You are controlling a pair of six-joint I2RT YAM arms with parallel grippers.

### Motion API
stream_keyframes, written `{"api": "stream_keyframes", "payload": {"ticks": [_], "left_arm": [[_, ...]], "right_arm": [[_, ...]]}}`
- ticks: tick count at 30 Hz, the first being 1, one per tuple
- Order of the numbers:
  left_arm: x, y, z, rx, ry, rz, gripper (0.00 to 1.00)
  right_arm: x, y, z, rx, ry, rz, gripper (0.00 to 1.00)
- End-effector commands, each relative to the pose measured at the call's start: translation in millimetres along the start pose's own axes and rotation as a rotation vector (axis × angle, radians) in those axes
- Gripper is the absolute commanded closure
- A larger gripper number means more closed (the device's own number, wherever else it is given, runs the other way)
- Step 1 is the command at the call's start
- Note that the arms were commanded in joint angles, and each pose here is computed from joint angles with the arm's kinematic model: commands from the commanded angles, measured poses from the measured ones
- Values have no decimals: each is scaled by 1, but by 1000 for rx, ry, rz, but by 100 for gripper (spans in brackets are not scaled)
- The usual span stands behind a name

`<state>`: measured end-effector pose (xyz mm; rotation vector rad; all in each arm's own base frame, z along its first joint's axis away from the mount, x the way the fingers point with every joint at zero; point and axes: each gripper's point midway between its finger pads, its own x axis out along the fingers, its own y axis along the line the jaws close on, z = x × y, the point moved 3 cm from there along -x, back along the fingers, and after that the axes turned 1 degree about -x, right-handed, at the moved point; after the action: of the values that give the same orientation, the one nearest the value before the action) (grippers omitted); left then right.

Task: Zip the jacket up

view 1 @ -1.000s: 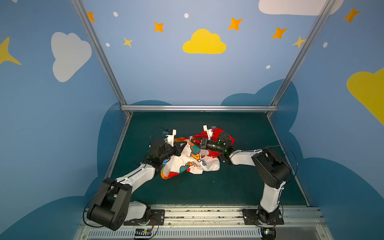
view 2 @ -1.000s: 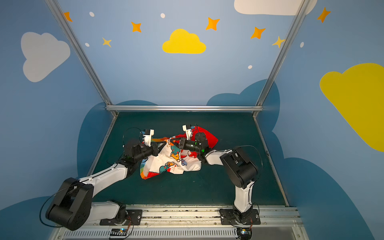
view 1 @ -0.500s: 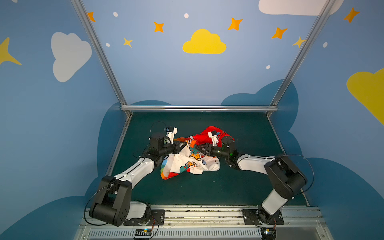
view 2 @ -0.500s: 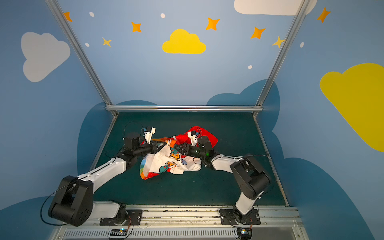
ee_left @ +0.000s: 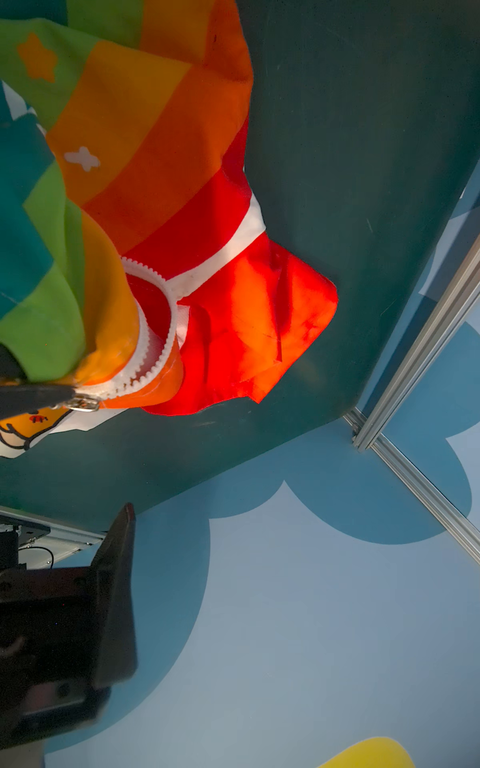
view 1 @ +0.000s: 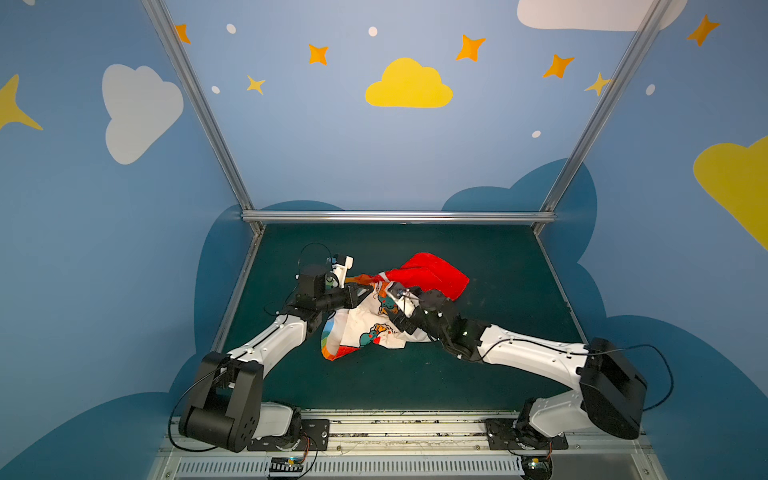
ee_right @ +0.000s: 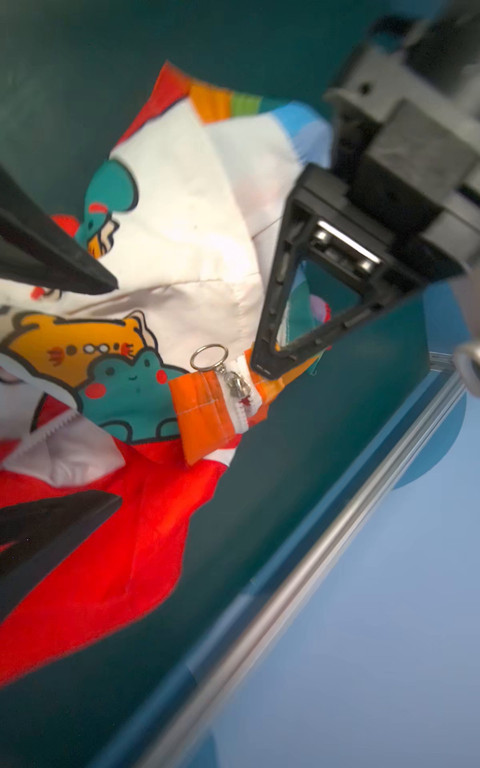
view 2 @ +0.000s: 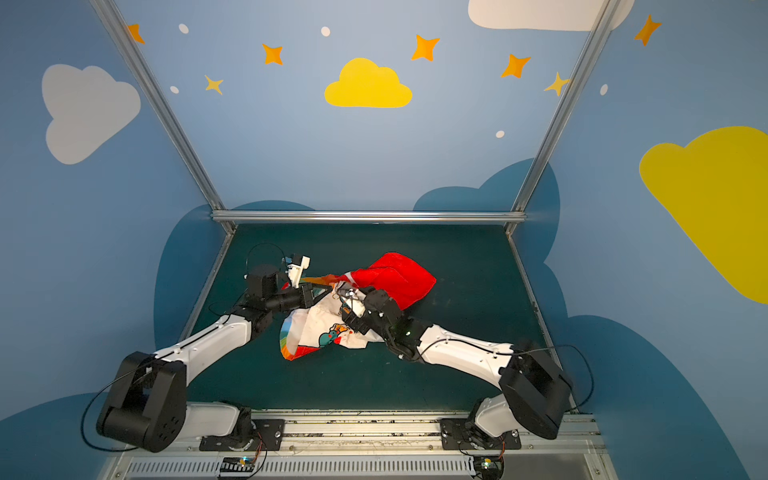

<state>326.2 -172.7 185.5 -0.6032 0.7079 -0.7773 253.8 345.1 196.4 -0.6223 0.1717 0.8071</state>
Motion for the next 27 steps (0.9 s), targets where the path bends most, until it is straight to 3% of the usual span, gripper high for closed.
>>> {"api": "stream_keyframes", "payload": {"ticks": [1, 4, 9, 20, 24, 27], "left_arm": [[-3, -9, 12, 7, -19, -24, 97], [-5, -9, 12, 2, -25, -24, 97], [-7, -9, 12, -3, -24, -28, 97], [-10, -10, 15, -7, -37, -29, 97], [-11, -9, 16, -8, -39, -29, 97], [-11, -7, 17, -11, -40, -26, 97]], "right_arm": [[21, -11, 1, -437, 18, -237, 19], [39, -2, 10, -525, -54, -300, 16], [53, -3, 30, -489, -125, -391, 15], [54, 8, 39, -506, -180, -421, 15], [49, 10, 40, -500, -194, -394, 19], [47, 15, 37, -486, -201, -340, 29]]}}
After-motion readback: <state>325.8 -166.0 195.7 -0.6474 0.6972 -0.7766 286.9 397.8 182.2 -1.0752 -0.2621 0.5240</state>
